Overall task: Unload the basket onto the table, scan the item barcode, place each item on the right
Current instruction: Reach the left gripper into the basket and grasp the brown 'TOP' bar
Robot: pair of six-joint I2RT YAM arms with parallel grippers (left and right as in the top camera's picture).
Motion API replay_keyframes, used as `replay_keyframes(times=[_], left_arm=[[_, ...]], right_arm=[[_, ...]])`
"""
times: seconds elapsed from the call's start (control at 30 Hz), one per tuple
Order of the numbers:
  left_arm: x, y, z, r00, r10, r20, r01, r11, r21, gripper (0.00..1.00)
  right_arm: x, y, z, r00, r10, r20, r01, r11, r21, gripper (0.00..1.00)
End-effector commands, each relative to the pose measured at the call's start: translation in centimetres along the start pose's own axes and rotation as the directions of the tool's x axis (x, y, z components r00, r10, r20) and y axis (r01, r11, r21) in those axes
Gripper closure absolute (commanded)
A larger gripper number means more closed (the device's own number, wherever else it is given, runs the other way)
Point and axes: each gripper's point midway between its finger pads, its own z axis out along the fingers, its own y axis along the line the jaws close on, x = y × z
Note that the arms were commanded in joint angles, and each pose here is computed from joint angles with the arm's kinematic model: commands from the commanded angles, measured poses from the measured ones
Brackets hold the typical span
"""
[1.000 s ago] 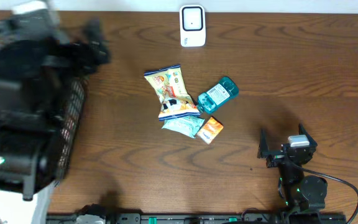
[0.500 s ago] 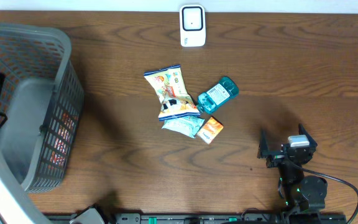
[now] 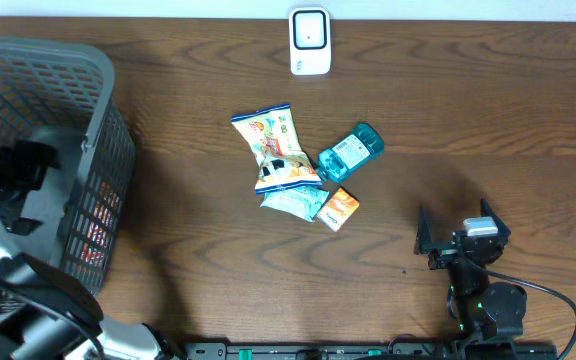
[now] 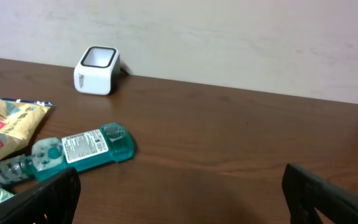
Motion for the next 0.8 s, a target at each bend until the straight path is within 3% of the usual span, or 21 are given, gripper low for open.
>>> replay_keyframes(times=[0.0, 0.13, 0.33, 0.73, 0.77], left_arm=[[1.5, 0.8, 3.5, 0.990, -0.029, -0.138, 0.023, 0.999, -0.047, 0.02], [2.7, 2.4, 6.5, 0.971, -0.095, -0.218, 0.069, 0.990, -0.123, 0.02], [3.2, 3.2, 8.3, 0.959, -0.182, -0.219, 0.150, 0.977, -0.154, 0.02], [4.2, 2.6, 12.7, 0.976, -0.104, -0.193, 0.081, 0.989, -0.124, 0.02], [4.6, 2.7, 12.8, 0.975, -0.098, -0.200, 0.072, 0.989, -0.131, 0.13]], right_arm=[[0.0, -0.1, 0.0, 1.000, 0.016, -0.001, -0.016, 1.000, 0.003, 0.01], [0.0, -0.1, 0.0, 1.000, 0.016, -0.001, -0.016, 1.000, 0.003, 0.01], [0.0, -0.1, 0.0, 1.000, 0.016, -0.001, -0.016, 1.000, 0.003, 0.01], [0.0, -0.1, 0.0, 1.000, 0.016, -0.001, -0.016, 1.000, 0.003, 0.01], [0.0, -0.1, 0.0, 1.000, 0.016, -0.001, -0.016, 1.000, 0.003, 0.01]])
